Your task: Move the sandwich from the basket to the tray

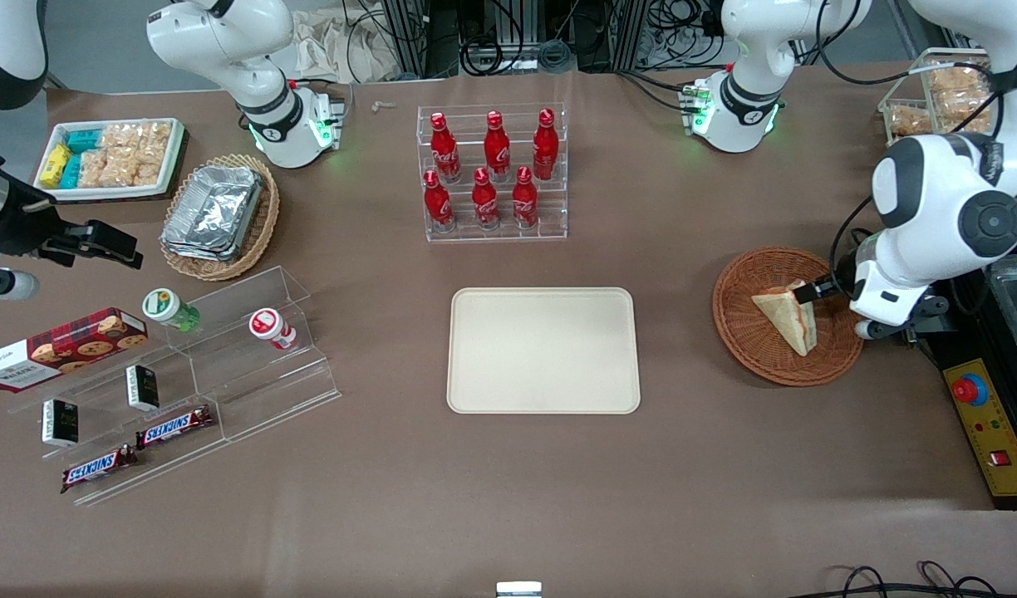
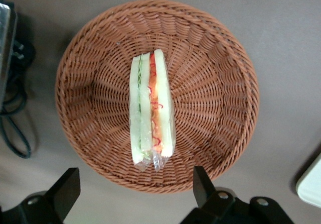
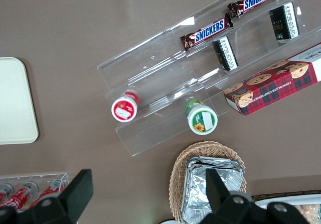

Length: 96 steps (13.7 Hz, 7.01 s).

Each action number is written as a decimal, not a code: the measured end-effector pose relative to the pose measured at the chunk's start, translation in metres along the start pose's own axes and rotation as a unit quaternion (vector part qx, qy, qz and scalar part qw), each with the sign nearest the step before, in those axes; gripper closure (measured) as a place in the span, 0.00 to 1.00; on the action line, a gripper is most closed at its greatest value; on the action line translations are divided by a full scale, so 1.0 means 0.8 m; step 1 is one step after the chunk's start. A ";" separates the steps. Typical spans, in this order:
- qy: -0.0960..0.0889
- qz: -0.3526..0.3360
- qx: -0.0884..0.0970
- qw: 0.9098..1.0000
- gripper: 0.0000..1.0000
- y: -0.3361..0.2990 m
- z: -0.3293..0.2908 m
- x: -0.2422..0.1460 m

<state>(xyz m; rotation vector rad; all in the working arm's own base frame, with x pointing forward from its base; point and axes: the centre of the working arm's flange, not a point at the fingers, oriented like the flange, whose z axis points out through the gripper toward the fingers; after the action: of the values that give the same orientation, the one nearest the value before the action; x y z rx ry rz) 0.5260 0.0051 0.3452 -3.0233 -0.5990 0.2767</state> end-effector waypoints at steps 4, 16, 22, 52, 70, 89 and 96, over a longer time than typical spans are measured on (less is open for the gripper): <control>-0.005 -0.046 0.001 0.999 0.00 0.022 0.045 0.005; -0.039 -0.054 0.023 0.998 0.03 0.022 0.112 0.007; -0.023 -0.099 0.016 0.995 0.54 0.028 0.098 0.017; -0.022 0.172 -0.005 0.985 0.85 0.395 -0.057 -0.105; -0.037 0.189 0.003 0.981 0.52 0.436 0.098 -0.069; 0.048 0.224 0.032 0.973 0.00 0.091 -0.225 0.063; 0.049 0.162 0.023 0.985 0.00 0.039 -0.251 0.076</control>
<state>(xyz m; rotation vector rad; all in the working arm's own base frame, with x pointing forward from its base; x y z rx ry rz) 0.6297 -0.0026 0.5300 -3.0560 -0.0888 0.1495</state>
